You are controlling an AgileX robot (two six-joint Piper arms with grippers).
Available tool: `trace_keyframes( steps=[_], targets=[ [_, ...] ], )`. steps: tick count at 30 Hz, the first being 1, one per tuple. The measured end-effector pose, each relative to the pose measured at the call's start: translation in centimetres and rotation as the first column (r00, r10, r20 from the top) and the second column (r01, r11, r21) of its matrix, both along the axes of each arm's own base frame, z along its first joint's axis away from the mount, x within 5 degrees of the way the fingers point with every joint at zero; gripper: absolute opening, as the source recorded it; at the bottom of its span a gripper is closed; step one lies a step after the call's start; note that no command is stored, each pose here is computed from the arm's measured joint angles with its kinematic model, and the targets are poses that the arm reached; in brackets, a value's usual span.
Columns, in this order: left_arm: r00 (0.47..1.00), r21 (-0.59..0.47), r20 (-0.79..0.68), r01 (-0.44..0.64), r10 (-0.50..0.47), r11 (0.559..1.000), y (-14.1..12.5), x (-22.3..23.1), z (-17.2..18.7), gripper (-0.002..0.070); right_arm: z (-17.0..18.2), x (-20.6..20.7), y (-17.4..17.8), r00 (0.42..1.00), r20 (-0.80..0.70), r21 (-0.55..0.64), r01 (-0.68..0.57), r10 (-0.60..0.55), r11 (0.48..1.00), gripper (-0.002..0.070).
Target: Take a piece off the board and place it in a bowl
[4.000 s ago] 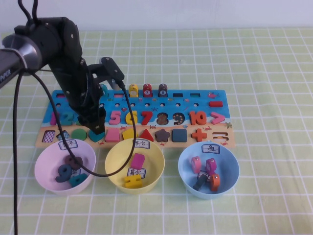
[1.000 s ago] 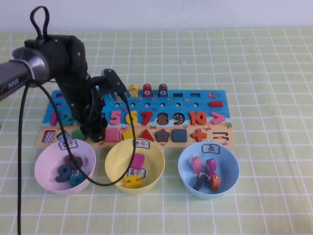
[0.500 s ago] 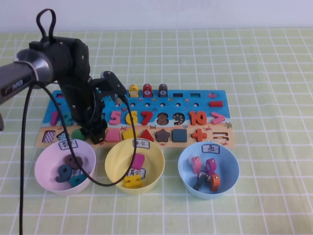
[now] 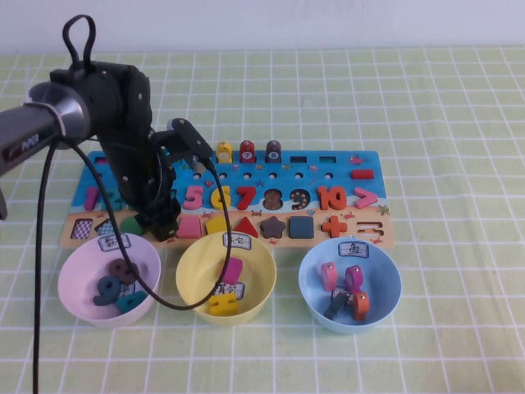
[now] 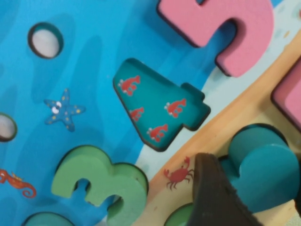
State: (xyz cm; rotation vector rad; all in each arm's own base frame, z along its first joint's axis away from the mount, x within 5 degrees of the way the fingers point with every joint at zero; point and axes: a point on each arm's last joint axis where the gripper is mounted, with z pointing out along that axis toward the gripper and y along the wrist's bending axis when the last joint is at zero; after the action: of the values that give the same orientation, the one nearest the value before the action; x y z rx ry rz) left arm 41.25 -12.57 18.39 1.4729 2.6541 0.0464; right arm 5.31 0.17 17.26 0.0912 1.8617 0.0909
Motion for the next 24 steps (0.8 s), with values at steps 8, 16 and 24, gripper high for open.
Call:
trace_keyframes(
  steps=[8, 16, 24],
  targets=[
    [1.0, -0.006, 0.018, -0.005, 0.005, 1.0, 0.0, -0.1, 0.5, 0.0299, 0.0, 0.0, 0.0, 1.0, 0.0, 0.0, 0.0, 0.0, 1.0, -0.0018],
    [0.997, -0.011, 0.074, -0.002, 0.003, 1.0, 0.2, -0.4, 2.6, 0.0299, 0.0, 0.0, 0.0, 1.0, 0.0, 0.0, 0.0, 0.0, 1.0, -0.0018],
    [0.989, -0.003, 0.132, 0.064, -0.063, 0.998, -1.8, -1.9, 5.3, 0.0299, 0.0, 0.0, 0.0, 1.0, 0.0, 0.0, 0.0, 0.0, 1.0, -0.0018]
  ],
)
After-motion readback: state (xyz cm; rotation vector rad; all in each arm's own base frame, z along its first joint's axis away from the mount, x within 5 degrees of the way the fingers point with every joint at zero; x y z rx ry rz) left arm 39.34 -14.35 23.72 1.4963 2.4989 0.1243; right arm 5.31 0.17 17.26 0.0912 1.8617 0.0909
